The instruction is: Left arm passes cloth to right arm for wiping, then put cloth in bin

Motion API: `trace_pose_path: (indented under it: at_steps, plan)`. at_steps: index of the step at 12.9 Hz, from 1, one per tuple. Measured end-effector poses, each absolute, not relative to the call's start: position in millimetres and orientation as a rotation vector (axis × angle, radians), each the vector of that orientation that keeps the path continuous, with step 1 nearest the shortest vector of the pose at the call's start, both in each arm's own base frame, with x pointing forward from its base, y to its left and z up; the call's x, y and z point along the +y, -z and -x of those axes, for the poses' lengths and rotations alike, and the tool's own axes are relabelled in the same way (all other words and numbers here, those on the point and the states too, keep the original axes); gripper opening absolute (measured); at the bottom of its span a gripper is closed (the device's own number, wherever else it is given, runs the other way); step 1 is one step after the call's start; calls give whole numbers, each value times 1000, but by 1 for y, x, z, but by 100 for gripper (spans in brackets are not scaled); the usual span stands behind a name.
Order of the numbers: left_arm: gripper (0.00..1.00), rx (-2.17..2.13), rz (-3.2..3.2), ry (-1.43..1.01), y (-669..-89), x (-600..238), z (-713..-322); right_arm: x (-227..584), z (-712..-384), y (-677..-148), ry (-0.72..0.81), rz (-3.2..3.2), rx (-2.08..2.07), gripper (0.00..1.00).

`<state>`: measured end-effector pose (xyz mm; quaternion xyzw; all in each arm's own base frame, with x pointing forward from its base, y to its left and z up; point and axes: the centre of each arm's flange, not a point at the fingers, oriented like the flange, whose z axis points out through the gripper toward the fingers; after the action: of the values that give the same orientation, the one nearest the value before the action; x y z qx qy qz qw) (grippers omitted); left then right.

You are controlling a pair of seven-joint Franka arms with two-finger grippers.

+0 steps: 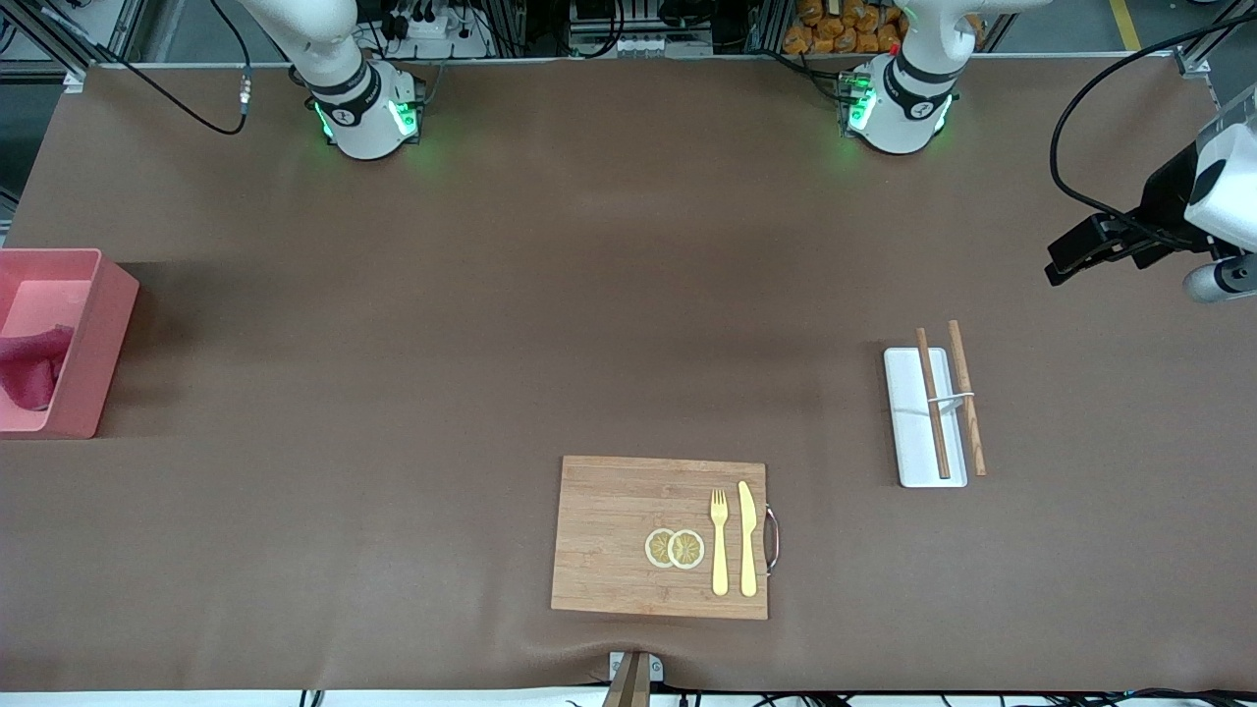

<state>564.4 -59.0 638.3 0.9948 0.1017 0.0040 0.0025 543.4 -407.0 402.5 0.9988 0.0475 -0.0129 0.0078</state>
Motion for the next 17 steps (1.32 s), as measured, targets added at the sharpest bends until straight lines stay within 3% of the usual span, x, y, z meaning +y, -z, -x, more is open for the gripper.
trace_pose_path:
  at_steps: [2,8,11,15,17]
  plan:
    - [100,320,-3121,-8,-638,-59,-564,-346,-566,-438,65,-3136,128,100]
    - [100,307,-3126,-16,-652,-59,-547,-149,-597,-515,198,-3146,-29,100]
    - [100,300,-3133,-11,-654,-59,-532,-67,-582,-569,153,-3128,-84,100]
    - [100,285,-3139,1,-652,-63,-524,-51,-549,-632,21,-3132,-152,100]
    - [100,277,-3140,2,-652,-64,-524,-27,-539,-643,39,-3136,-229,100]
